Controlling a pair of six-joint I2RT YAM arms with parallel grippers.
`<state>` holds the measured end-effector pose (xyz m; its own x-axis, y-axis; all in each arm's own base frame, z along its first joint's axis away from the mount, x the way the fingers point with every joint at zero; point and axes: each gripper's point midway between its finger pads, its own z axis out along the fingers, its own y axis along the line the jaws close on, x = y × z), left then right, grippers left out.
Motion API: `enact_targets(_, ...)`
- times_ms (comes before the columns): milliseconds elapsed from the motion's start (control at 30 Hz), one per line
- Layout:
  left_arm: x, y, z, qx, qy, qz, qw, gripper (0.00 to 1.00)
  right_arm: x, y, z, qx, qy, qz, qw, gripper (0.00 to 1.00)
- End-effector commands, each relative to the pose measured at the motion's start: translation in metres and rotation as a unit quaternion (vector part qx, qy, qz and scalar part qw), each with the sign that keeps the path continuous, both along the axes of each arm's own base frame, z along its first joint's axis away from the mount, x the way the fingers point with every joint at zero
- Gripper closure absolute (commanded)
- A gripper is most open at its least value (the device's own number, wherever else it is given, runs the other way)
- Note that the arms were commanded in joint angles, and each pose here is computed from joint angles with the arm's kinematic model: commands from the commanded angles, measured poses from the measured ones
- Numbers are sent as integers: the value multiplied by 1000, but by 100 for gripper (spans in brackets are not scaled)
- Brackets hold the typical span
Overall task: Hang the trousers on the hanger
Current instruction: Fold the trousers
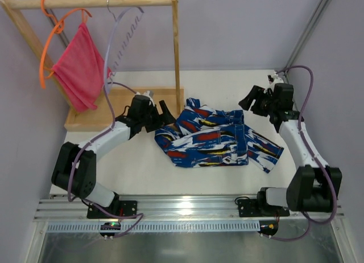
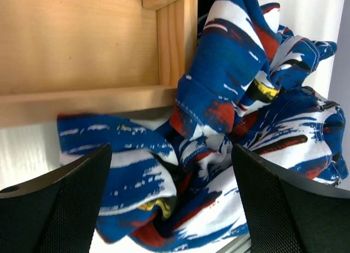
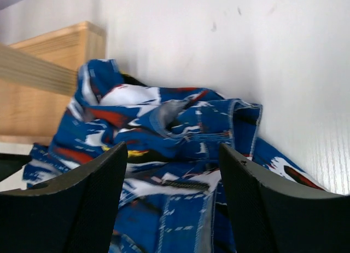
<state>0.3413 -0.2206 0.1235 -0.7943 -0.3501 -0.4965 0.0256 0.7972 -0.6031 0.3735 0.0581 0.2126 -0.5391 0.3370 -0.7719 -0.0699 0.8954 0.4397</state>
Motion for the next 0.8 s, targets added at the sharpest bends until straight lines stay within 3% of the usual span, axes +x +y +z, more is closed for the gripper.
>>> enact_targets(0, 19, -18, 20, -13, -30, -31, 999, 11, 26, -11, -19, 30, 32, -4, 999, 29)
enact_targets(200, 21, -23, 28, -25, -34, -30, 999, 11, 39, -24, -78, 36, 91, -14, 995, 29)
enact_targets(433, 8, -12, 29, -19, -35, -16, 999, 11, 68, -4, -99, 97, 93, 44, 990, 33)
enact_targets(533, -1, -5, 25, -16, -34, -9, 999, 11, 71, 0, -103, 109, 95, 55, 988, 41)
enact_targets(700, -6, 8, 34, 4, -46, 10, 999, 11, 70, 17, -86, 113, 72, 83, 987, 79)
enact_targets(733, -6, 10, 37, 6, -48, 14, 999, 11, 68, 21, -81, 112, 68, 89, 987, 95)
enact_targets(767, -8, 11, 39, 8, -50, 12, 999, 11, 63, 25, -65, 105, 50, 97, 989, 96)
